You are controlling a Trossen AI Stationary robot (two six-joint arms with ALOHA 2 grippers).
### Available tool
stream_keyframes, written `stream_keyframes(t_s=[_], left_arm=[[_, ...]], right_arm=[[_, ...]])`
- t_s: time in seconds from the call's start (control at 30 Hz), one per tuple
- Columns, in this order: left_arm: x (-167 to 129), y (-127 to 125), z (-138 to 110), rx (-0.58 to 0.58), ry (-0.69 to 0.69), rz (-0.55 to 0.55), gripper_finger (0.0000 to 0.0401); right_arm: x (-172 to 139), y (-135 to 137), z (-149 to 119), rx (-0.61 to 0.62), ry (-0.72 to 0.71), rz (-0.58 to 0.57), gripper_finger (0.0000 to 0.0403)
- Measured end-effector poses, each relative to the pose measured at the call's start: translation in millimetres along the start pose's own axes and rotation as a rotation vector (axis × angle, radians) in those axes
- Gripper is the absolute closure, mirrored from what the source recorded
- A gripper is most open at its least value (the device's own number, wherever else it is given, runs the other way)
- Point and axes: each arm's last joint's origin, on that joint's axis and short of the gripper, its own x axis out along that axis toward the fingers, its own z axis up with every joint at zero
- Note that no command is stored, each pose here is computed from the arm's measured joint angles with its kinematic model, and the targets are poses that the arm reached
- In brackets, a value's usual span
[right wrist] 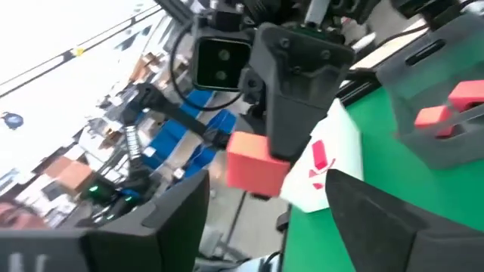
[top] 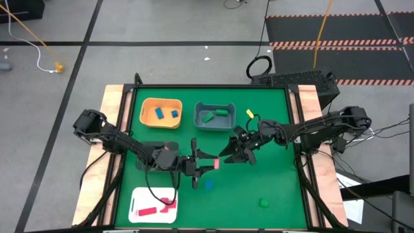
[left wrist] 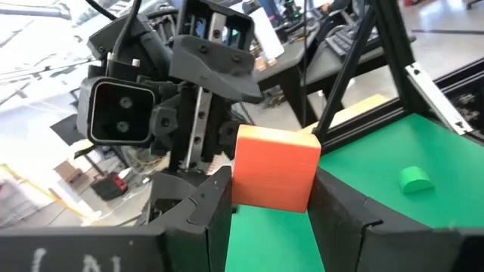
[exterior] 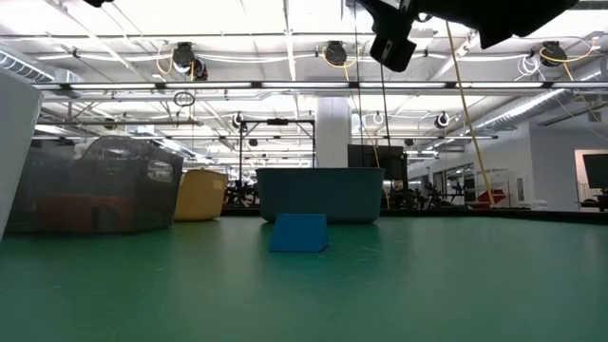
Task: Sort & place blocks by color
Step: Put the orange square block into the black bin
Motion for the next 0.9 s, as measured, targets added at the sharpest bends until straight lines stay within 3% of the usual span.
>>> stream_keyframes(t_s=[0.13,0.33,0.5,0.7,0.9], left_arm=[[-6.9,-3.3,7.3,0.015,0.039,0.066,0.0259],[-28.1,-1.9,18.1,-0.096,0.179,0.093,0.0259],[-57.8,3.5,21.1,-0.313,0.355,0.091,0.0259],[-98.2,10.1,9.4,-0.602,0.631,0.136,0.0259],[-127.4,4.7,-17.9,-0.814,0.955,0.297,0.0258]], right_arm=[[-12.8,-1.7,4.9,0.007,0.039,-0.058,0.0130],[-31.4,-4.2,3.9,-0.032,0.086,-0.223,0.0137],[-34.9,-8.6,-6.1,-0.048,0.132,-0.359,0.0142],[-27.6,-13.1,-16.5,-0.047,0.162,-0.414,0.0142],[-7.7,-21.1,-34.3,-0.123,0.215,-0.418,0.0142]])
